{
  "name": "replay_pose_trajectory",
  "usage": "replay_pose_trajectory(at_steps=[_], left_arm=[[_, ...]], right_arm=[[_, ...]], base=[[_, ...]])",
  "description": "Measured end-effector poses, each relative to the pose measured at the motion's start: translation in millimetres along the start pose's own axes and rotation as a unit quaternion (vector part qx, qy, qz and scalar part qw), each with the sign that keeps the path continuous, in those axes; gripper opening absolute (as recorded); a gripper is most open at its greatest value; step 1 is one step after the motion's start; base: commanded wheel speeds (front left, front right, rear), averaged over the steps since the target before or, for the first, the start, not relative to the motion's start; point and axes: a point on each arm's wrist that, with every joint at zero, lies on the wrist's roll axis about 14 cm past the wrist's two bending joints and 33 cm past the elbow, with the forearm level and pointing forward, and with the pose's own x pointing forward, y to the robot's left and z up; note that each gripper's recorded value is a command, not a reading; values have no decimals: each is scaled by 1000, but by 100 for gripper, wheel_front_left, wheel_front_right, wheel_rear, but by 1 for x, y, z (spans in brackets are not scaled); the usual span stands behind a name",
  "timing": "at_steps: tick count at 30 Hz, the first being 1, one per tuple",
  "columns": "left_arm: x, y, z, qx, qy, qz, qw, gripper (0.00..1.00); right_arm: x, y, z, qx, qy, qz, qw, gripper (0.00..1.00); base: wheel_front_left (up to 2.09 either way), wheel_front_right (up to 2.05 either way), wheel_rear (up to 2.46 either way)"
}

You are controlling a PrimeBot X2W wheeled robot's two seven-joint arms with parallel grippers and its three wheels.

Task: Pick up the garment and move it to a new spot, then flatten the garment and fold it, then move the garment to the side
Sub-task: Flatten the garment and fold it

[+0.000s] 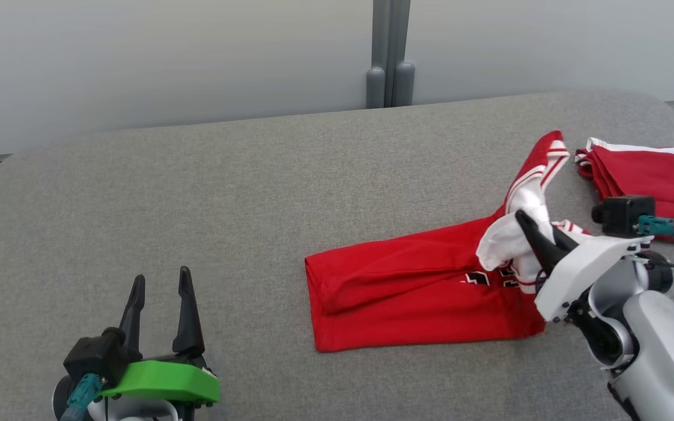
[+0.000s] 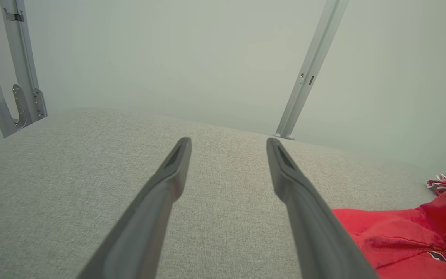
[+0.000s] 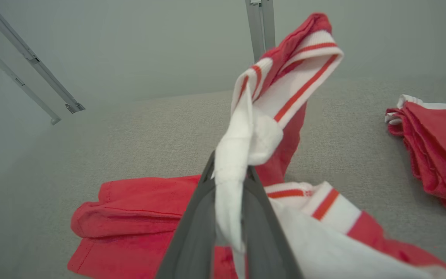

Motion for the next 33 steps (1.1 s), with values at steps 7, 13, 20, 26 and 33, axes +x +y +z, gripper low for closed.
replay_pose_trajectory(at_steps=[7, 13, 20, 26, 33], left_arm=[[-8, 5, 6, -2, -8, 8, 1000, 100], [-14, 10, 9, -3, -12, 16, 1000, 100], [-16, 13, 11, -5, -14, 22, 1000, 100], [-15, 14, 11, -6, -13, 22, 1000, 100], [-15, 19, 10, -6, -11, 30, 999, 100]], right_arm=[[14, 66, -10, 37, 3, 63, 997, 0], [28, 119, -45, 70, 45, 101, 991, 0], [47, 138, -75, 65, 87, 111, 988, 0], [57, 155, -90, 69, 111, 131, 983, 0], [65, 172, -94, 73, 116, 153, 979, 100]], base=[[0, 0, 0], [0, 0, 0], [0, 0, 0], [0, 0, 0], [0, 0, 0]])
